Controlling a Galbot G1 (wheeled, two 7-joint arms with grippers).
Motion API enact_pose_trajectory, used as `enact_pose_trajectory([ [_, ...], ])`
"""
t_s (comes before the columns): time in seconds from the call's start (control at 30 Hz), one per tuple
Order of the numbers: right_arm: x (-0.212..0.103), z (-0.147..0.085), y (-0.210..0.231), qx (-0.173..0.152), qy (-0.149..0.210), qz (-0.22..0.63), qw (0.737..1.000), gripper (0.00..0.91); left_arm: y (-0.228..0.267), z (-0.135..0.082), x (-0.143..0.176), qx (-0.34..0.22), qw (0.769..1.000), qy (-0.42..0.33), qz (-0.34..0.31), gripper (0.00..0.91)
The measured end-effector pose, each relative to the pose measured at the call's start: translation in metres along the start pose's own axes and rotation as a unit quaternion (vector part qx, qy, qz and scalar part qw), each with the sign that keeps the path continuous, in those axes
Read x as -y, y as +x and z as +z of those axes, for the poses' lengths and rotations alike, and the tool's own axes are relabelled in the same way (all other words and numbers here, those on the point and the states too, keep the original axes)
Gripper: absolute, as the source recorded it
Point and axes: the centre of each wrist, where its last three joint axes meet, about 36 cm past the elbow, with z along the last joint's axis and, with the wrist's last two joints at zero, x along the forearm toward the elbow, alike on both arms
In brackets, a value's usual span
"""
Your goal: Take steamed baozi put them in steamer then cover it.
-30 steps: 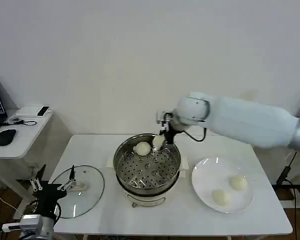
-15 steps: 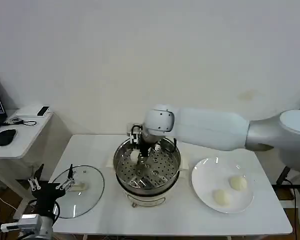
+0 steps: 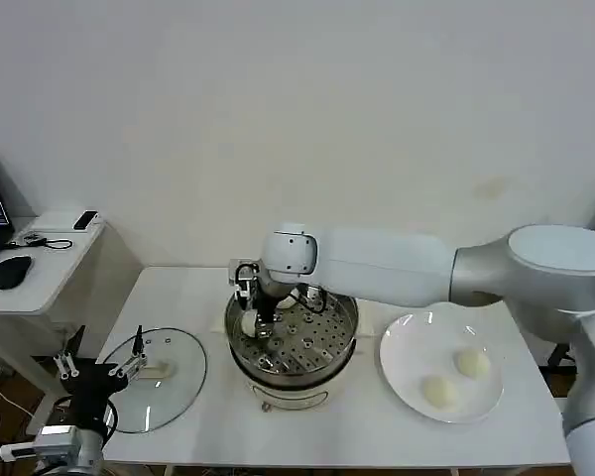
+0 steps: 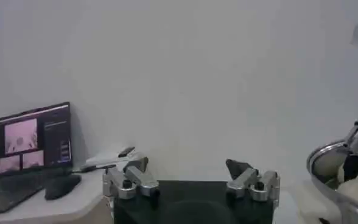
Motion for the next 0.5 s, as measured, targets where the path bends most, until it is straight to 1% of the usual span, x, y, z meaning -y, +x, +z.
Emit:
enact_pose_trajectory([
  [0.23, 0.001, 0.0, 0.005, 0.006, 0.007, 0.007, 1.0, 0.907, 0.001, -0.002, 0.001, 0.002, 1.0, -0.001, 0.001, 0.907],
  [0.4, 0.006, 0.006, 0.027, 0.009, 0.02, 0.021, 1.0, 0.907, 0.001, -0.002, 0.003, 0.001, 1.0, 0.0, 0.003, 0.907],
  [0.5, 0.008, 0.015, 0.043, 0.009, 0.027, 0.029, 0.999, 0.907, 0.002, -0.003, 0.005, 0.002, 1.0, 0.001, 0.006, 0.907],
])
